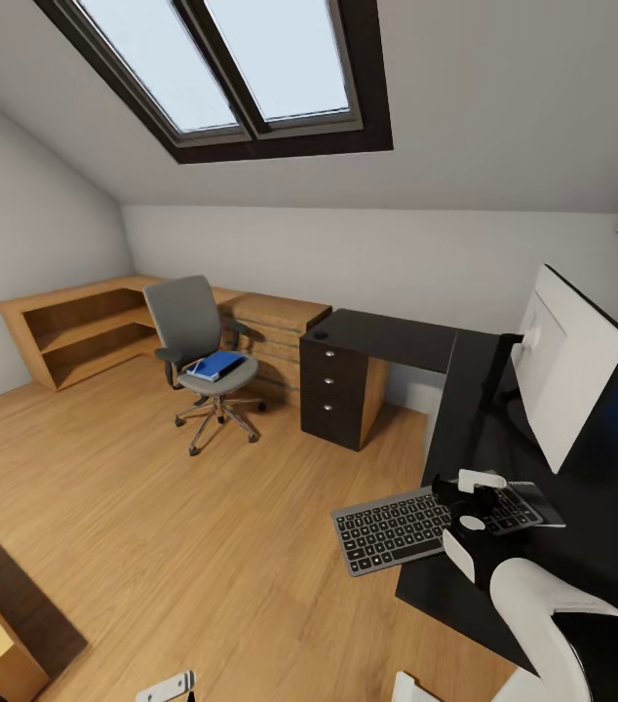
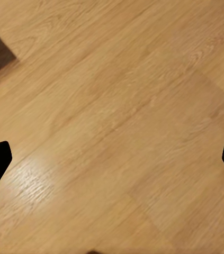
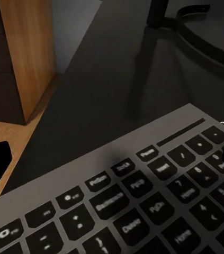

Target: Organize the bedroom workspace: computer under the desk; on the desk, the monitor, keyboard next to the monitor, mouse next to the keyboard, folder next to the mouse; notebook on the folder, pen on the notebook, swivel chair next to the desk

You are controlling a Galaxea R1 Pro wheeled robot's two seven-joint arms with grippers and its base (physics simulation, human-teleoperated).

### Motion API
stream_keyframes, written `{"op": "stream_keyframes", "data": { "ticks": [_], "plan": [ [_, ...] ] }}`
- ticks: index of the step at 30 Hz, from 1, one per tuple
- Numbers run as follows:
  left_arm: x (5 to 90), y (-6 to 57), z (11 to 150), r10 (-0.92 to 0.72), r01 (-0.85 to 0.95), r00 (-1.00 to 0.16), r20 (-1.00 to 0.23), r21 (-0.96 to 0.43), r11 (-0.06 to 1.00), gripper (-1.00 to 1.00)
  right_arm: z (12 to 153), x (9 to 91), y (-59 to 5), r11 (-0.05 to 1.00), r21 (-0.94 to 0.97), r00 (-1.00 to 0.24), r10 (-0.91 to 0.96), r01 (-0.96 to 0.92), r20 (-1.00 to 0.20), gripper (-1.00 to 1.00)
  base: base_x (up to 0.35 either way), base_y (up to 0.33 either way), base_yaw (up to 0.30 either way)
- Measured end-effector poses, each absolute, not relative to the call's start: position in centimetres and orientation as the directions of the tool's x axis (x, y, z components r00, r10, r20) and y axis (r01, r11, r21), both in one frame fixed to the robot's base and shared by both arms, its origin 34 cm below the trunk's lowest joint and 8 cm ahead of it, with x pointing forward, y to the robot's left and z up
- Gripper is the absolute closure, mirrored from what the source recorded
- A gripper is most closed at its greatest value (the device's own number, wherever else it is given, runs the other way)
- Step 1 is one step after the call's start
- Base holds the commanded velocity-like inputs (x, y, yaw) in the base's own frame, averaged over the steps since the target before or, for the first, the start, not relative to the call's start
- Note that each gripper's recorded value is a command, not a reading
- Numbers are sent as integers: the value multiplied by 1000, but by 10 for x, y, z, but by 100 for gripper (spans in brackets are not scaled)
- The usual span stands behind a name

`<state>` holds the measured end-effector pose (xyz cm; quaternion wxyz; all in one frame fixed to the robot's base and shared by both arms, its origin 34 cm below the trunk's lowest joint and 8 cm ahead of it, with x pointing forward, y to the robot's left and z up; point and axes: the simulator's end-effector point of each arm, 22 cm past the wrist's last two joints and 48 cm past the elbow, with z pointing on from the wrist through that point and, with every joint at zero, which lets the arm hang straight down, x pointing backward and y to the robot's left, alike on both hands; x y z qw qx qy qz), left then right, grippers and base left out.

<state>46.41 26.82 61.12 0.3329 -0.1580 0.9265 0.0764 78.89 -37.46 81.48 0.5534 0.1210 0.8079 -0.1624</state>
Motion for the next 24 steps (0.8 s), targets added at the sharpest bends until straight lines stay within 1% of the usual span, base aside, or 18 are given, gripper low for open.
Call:
{"op": "stream_keyframes", "data": {
  "ticks": [7,16,24],
  "plan": [
    [464,268,611,-242,-343,-728,-642,36,939,-100,815,789,-375,918,-129,-358,15,375,-933,-100,11,0,0],
    [473,267,619,-245,-344,-711,-659,23,939,-100,815,789,-375,918,-129,-358,15,375,-934,-100,178,0,0],
    [475,267,621,-246,-345,-708,-662,20,938,-100,815,789,-373,920,-129,-357,12,370,-934,-100,41,0,0]
  ]
}}
